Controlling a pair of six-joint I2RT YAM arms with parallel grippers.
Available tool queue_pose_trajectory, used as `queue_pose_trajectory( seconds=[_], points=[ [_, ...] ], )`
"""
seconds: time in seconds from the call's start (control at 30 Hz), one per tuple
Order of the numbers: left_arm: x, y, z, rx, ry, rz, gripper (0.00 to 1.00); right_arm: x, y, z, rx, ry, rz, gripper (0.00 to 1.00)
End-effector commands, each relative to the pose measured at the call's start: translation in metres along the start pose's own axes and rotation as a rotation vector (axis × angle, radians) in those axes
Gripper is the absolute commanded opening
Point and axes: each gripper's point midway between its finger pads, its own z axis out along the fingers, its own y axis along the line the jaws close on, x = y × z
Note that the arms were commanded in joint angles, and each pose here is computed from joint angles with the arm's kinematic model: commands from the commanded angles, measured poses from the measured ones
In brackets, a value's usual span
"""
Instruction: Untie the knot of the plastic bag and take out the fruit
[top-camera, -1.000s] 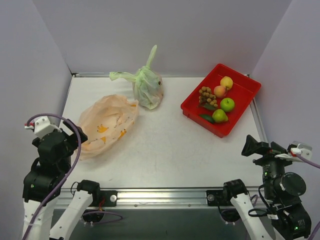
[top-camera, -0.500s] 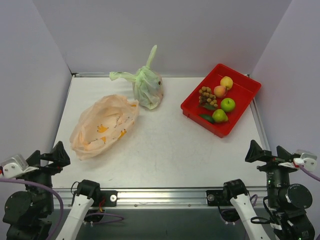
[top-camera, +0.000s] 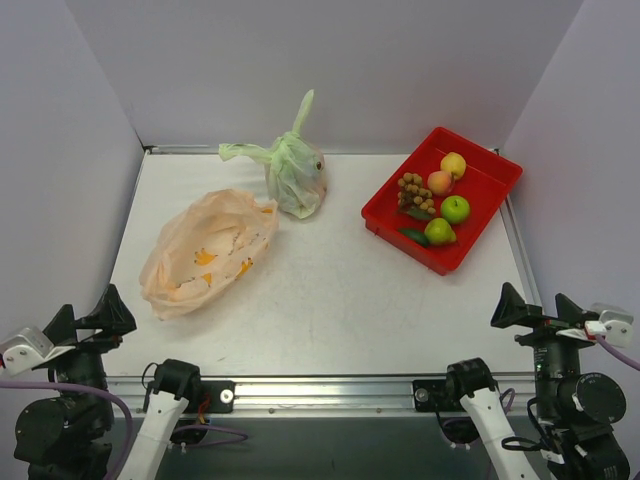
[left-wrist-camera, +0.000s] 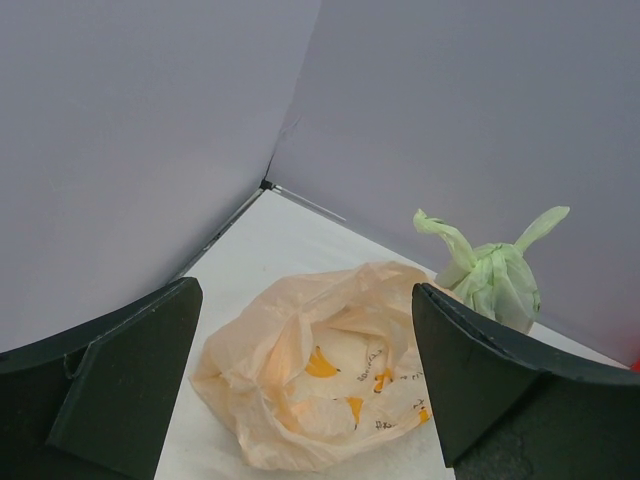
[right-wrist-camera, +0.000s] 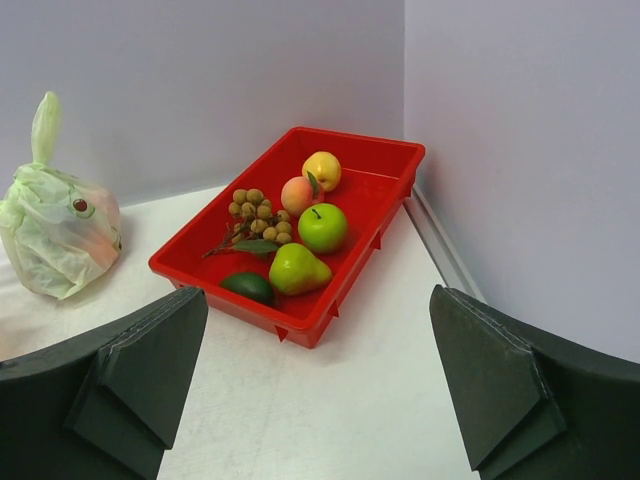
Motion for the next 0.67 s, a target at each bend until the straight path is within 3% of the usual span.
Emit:
queue_pose_trajectory(
  seconds=[0.0, 0.63],
  points=[
    [-0.011, 0.001, 0.002, -0.011, -0.052, -0.021, 0.97, -0.002, 0.003, 0.004, -0.012, -0.009, -0.014, 1.0],
    [0.001, 0.003, 0.005, -0.027, -0.039, -0.043, 0.97, 0.006, 0.017, 0.014, -0.059, 0.04, -0.021, 1.0]
  ],
)
